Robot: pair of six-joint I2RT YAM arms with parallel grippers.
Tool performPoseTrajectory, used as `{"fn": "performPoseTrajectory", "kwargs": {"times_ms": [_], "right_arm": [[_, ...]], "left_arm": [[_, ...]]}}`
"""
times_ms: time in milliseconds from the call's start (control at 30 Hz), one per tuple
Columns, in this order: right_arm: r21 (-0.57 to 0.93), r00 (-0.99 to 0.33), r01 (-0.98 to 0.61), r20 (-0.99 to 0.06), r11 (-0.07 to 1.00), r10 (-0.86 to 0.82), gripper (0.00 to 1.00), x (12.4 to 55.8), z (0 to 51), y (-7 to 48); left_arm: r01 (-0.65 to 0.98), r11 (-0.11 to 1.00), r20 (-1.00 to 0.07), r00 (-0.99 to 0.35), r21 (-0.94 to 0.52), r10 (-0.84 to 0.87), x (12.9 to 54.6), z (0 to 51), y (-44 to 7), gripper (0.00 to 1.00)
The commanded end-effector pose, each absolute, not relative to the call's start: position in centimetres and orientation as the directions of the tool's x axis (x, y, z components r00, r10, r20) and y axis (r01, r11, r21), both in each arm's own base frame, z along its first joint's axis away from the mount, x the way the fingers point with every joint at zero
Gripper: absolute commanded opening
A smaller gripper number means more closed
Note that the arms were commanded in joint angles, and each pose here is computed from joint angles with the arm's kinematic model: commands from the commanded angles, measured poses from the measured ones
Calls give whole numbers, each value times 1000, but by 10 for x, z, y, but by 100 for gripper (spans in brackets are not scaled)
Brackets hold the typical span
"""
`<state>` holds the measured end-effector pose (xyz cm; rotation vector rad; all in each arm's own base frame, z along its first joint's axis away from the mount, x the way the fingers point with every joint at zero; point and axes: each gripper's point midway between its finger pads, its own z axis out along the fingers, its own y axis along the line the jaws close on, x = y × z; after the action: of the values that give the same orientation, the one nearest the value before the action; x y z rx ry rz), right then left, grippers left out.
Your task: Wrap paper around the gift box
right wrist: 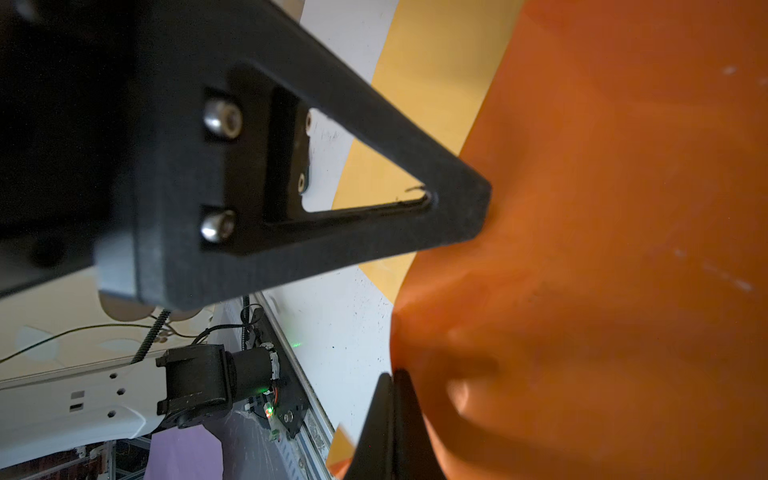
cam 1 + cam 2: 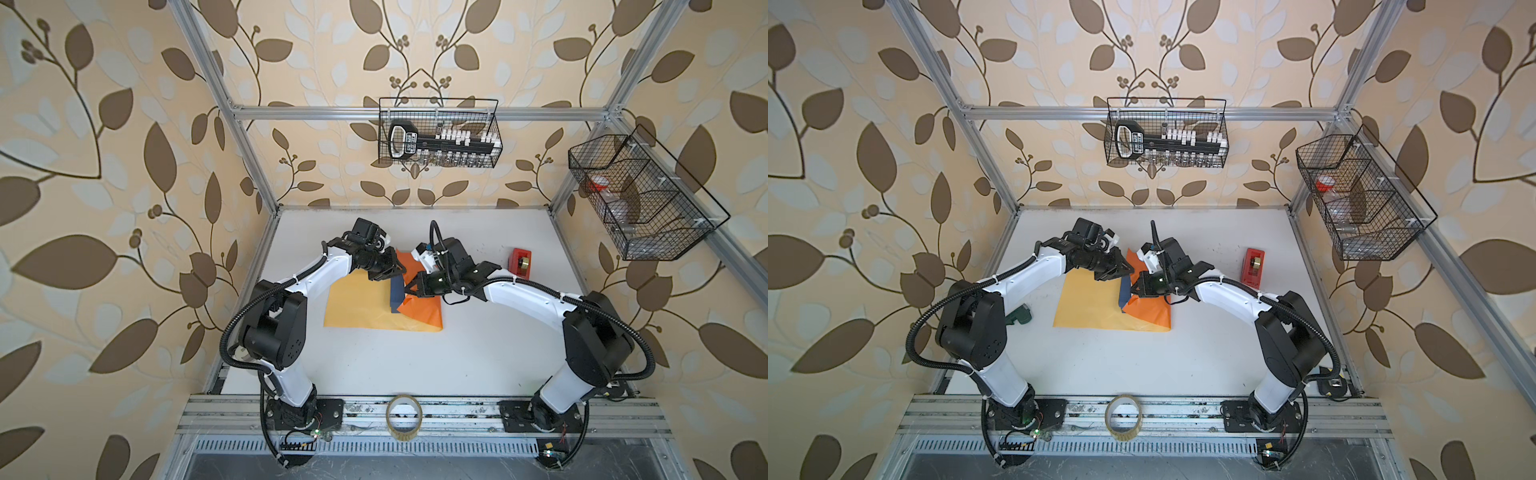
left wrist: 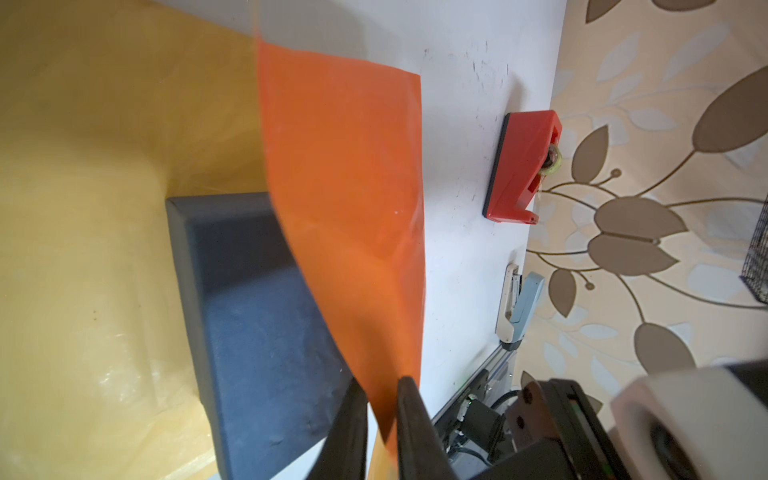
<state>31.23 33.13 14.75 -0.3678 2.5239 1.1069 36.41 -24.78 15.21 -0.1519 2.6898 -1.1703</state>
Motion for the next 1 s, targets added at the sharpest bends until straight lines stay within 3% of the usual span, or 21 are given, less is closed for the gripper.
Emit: {"fn": "performPoseTrajectory", "kwargs": {"times_ms": [0, 133, 367, 533, 700, 833, 967], "right_arm": [[650, -892, -388, -443, 654, -90, 0, 317, 156, 338], [644, -885, -403, -456, 650, -97, 1, 316, 160, 337], [623, -872, -417, -480, 661, -97, 32, 311, 182, 318], [613, -866, -361, -500, 702, -9, 45, 317, 192, 271], [569, -873, -236, -481, 788, 86, 60, 333, 168, 230], [551, -872, -175, -471, 816, 131, 86, 343, 145, 223], [549, -895, -147, -429, 823, 126, 93, 348, 128, 233]], "left_arm": [[16, 681, -162, -975, -732, -152, 363, 157, -252, 6], [29, 682, -172, -975, -731, -143, 362, 157, -252, 0], [66, 753, -239, -963, -654, -124, 367, 158, -227, 0], [58, 800, -266, -955, -597, -129, 371, 149, -200, 0], [74, 831, -278, -956, -552, -99, 373, 138, -194, 0], [70, 848, -263, -961, -526, -84, 374, 123, -192, 0], [61, 870, -249, -966, -489, -72, 375, 113, -187, 0]]}}
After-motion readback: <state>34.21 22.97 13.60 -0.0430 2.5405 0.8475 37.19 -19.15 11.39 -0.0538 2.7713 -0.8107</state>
